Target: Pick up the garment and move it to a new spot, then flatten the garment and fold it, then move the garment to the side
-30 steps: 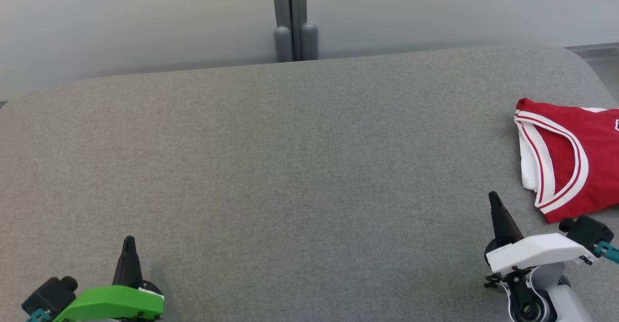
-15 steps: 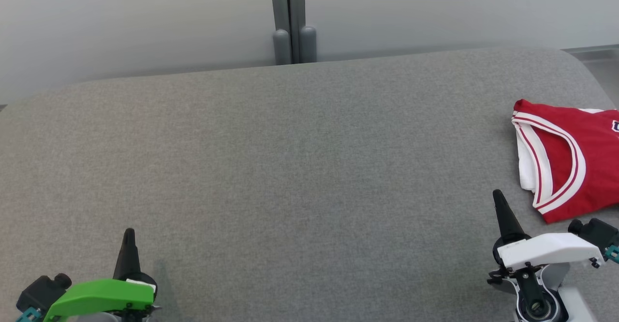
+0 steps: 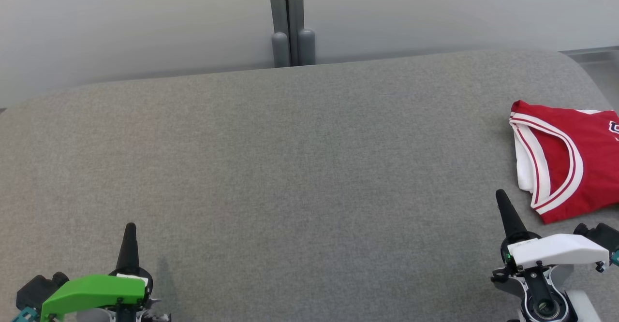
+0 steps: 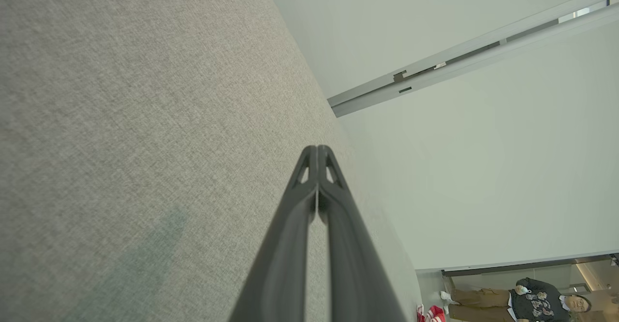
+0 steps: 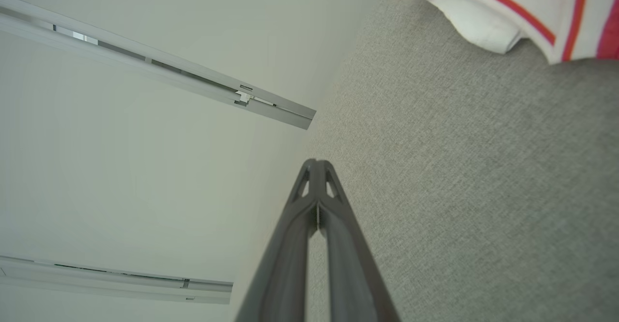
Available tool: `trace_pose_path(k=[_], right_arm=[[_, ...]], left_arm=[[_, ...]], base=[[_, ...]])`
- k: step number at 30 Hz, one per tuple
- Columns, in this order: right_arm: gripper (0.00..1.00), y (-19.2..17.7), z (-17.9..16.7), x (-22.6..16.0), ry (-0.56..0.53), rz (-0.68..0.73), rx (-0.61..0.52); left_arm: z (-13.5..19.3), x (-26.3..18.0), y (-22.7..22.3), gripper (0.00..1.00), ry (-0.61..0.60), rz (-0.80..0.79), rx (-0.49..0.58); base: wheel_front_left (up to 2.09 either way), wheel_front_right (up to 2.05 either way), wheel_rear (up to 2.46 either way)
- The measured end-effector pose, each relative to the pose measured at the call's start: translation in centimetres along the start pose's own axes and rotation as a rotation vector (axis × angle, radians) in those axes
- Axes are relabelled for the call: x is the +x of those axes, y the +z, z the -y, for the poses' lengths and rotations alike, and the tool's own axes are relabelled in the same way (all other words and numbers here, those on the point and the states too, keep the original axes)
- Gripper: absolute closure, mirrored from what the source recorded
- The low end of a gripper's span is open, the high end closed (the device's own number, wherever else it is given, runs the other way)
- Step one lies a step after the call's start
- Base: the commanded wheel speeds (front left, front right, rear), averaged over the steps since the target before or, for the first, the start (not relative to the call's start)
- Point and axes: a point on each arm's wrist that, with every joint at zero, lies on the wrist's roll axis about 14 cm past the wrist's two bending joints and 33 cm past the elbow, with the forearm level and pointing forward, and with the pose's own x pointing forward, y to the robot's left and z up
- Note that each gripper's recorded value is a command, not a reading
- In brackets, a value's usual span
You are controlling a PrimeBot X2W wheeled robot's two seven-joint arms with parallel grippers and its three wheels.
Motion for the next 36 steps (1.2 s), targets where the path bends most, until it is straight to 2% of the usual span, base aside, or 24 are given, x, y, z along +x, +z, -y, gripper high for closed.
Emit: trace_pose_path(k=[36], right_arm=[[1.0,1.4,-1.3,-0.7,0.056,0.008,0.288]], left_arm=[[3.0,0.8,0.6,1.0,-0.094,-0.022,-0.305]], base=[[0.0,0.0,0.0]])
